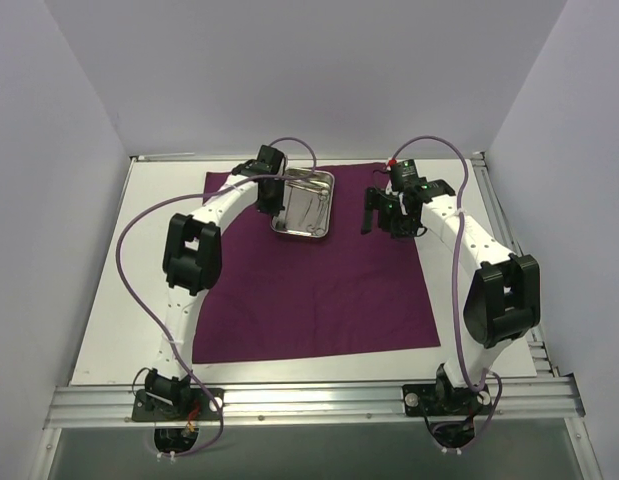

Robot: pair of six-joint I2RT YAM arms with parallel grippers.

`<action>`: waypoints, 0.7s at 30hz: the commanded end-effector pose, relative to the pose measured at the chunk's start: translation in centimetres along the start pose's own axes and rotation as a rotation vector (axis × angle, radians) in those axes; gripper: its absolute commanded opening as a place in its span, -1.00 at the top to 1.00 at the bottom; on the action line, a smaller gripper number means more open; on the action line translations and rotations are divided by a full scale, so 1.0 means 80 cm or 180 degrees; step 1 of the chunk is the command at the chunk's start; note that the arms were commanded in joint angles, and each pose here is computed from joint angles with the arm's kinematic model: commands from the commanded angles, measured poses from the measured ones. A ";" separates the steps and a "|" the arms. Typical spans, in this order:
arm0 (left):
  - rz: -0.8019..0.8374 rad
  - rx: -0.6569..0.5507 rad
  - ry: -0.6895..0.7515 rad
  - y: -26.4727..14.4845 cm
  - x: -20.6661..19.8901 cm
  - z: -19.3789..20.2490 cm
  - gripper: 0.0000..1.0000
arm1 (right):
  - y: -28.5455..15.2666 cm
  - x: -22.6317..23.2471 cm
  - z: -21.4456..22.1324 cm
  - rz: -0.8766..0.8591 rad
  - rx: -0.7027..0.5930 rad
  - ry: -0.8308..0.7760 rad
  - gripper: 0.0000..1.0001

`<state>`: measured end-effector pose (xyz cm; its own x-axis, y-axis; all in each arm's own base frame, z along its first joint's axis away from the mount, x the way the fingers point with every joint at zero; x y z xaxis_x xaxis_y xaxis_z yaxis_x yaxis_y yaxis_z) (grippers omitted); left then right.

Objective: Open and lay out the surgical kit
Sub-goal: Pick up the container from the surgical kit, then place the container in the surgical kit.

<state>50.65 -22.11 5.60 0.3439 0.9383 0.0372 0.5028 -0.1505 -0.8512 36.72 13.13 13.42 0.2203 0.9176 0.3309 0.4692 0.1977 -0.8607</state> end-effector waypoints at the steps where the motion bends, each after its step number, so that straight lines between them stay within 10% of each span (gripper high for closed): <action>1: -0.0021 -0.0381 -0.0051 -0.059 0.020 -0.055 0.95 | -0.017 -0.002 -0.006 -0.0001 -0.0088 0.0015 -0.55; 21: -0.0447 -0.0317 -0.0977 -0.122 0.157 0.035 0.95 | 0.007 0.025 -0.001 -0.0157 0.0046 -0.0039 -0.57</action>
<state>45.92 -7.78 8.99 0.0435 0.9988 0.0214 0.4679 -0.0014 -0.8838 37.03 14.16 12.72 0.2050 0.9149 0.3477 0.4547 0.2256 -0.8616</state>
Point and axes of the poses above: each gripper's point midway between its finger pads, its own y axis out along the fingers, its own x axis along the line the jaws close on, z = x × y, the point moved 1 cm from there along -y, back along the fingers, and after that the axes turned 14 degrees about y, right-handed, at the moved point
